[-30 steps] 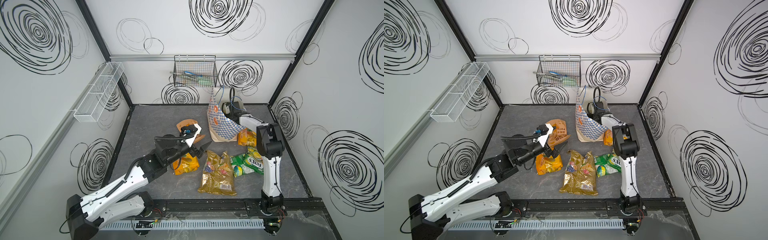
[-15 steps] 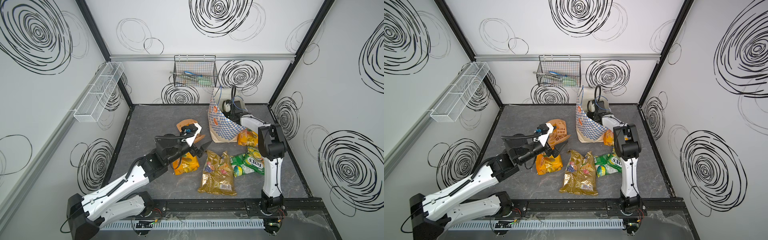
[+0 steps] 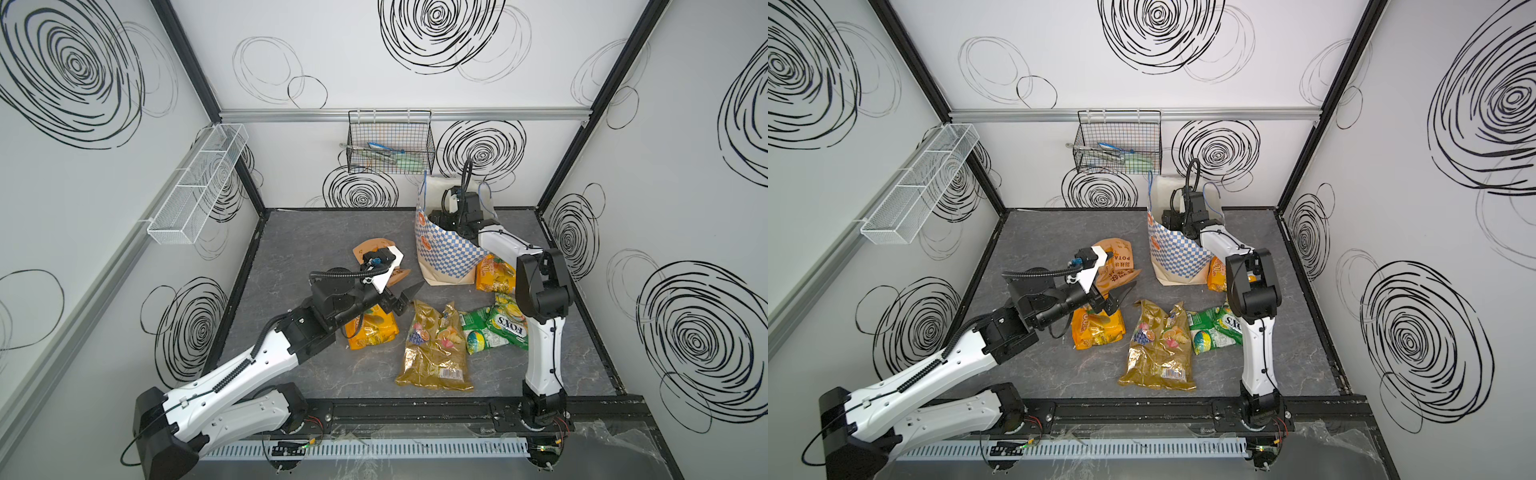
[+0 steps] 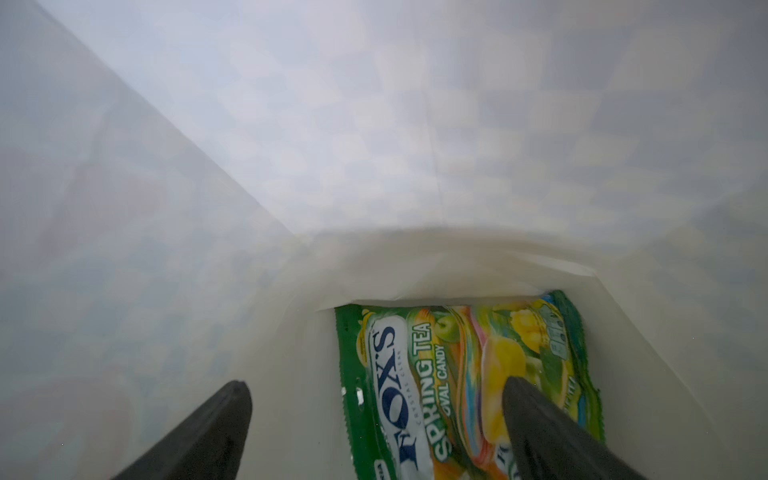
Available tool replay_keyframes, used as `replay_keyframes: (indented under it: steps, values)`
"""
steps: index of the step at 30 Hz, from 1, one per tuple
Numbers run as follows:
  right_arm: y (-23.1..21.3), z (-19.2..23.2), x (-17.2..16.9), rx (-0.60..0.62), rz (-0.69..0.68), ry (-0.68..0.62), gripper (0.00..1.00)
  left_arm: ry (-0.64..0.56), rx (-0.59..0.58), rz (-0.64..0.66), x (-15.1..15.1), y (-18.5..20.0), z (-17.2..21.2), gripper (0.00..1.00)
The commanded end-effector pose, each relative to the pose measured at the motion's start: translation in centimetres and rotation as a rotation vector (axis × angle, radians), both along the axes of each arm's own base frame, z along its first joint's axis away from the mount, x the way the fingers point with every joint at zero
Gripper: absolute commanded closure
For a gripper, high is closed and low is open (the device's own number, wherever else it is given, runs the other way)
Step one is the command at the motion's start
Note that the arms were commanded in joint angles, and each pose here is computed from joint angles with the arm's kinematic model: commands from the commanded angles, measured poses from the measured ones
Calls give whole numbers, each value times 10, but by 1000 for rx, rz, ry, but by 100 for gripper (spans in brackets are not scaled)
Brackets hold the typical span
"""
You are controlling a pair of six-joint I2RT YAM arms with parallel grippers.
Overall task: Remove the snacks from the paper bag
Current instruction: 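Reach down into the bag and grasp the green spring-tea candy packet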
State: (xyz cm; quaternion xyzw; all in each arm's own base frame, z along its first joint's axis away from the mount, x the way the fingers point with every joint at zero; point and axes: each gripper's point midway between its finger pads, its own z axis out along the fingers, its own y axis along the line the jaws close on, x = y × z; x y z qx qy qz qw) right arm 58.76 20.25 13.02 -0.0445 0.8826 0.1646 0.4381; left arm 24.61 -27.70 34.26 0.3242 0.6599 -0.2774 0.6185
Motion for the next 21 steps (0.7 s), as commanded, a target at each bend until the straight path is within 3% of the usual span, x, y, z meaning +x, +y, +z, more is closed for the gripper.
replay_keyframes:
  steps: [1,13,17,21]
  values:
    - [13,-20,9,33,8,50,3,-51,-62,-1,0,3,23,4]
    - [40,-98,11,67,39,252,0,-45,-89,-4,2,8,28,4]
    - [42,-117,8,62,31,304,21,-43,-94,-4,3,9,29,4]
    - [40,-123,4,66,27,336,52,-49,-93,1,3,11,30,4]
